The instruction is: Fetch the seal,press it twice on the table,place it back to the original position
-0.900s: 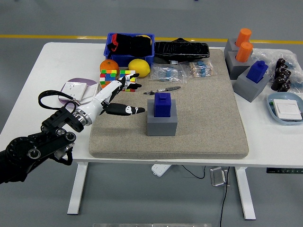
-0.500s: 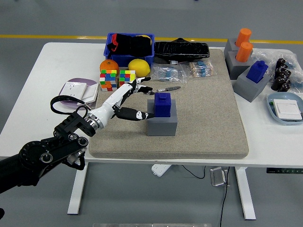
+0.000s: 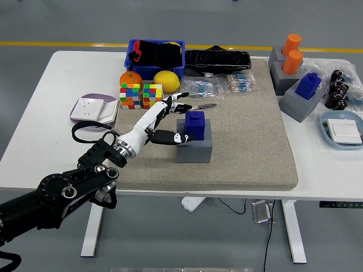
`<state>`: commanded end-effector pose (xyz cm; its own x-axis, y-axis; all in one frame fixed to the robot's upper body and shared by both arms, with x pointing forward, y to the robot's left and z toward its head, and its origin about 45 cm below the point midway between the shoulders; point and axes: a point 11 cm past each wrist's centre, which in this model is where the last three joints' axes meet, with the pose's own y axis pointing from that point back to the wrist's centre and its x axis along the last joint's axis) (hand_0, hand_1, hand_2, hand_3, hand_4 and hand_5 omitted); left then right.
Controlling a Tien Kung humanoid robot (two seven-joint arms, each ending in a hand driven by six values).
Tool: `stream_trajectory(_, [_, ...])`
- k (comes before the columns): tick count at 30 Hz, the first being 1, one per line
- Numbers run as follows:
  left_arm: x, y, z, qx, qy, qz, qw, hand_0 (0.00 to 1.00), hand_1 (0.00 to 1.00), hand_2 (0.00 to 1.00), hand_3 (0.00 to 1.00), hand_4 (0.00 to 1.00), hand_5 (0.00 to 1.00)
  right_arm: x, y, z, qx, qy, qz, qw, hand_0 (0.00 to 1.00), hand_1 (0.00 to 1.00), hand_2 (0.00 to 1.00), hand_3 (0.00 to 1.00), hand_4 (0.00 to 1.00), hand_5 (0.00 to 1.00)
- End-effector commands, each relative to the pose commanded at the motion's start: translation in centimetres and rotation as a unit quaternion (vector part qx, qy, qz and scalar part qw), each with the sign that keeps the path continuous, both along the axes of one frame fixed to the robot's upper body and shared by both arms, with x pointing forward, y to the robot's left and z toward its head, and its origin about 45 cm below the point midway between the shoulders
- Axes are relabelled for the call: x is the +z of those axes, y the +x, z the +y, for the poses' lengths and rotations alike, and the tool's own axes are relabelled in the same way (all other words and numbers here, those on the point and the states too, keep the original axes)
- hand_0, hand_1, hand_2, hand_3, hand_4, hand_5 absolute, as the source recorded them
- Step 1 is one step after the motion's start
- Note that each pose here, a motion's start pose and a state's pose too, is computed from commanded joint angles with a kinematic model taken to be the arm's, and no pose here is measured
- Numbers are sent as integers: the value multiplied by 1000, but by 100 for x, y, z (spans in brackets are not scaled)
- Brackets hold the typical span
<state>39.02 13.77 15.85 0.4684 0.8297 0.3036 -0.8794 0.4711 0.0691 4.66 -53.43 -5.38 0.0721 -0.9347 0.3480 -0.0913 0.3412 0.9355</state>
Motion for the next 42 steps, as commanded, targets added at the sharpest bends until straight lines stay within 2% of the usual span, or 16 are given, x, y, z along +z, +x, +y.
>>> stream_trajectory(9, [-18,-8,-81,2,6,-5,1000,888,753,741,917,934,2,0,6,2,-3,1,-2,1000,837,765,755,700,761,369])
stream_trajectory(23, [-121,-64,-171,5,13,3,1000,872,725,709,902,879,2,-8,-5,13,-2,2,-1,1000,837,765,755,699,761,369])
stream_trajectory(24, [-126,-66,-180,5,14,3,1000,866,716,701,892,817,2,-9,-6,13,-3,2,-1,1000,836,765,755,700,761,369])
stream_trajectory(29, [-120,-57,-201,7,21,-5,1000,866,716,701,892,817,2,-9,-3,14,-3,2,-1,1000,836,765,755,700,761,369])
stream_trajectory(30, [-118,-53,-203,8,22,-6,1000,859,694,681,876,758,2,-8,-2,13,-3,2,-1,1000,836,765,755,700,761,369])
stream_trajectory(35, [-99,-36,-216,13,27,-16,999,859,694,681,876,758,2,-7,0,12,-3,2,-1,1000,836,765,755,700,761,369])
stream_trajectory(36, [-98,-33,-219,14,29,-17,999,846,661,642,862,710,2,-8,-1,13,-2,2,-1,1000,836,765,755,699,761,369])
stream_trajectory(41, [-108,-28,-220,14,34,-19,999,846,661,642,862,710,2,-9,-4,14,-2,2,-1,1000,836,765,755,699,761,369])
stream_trajectory(42, [-109,-27,-220,15,35,-20,999,840,613,584,852,643,2,-9,-5,14,-2,2,-1,1000,836,765,755,699,761,369])
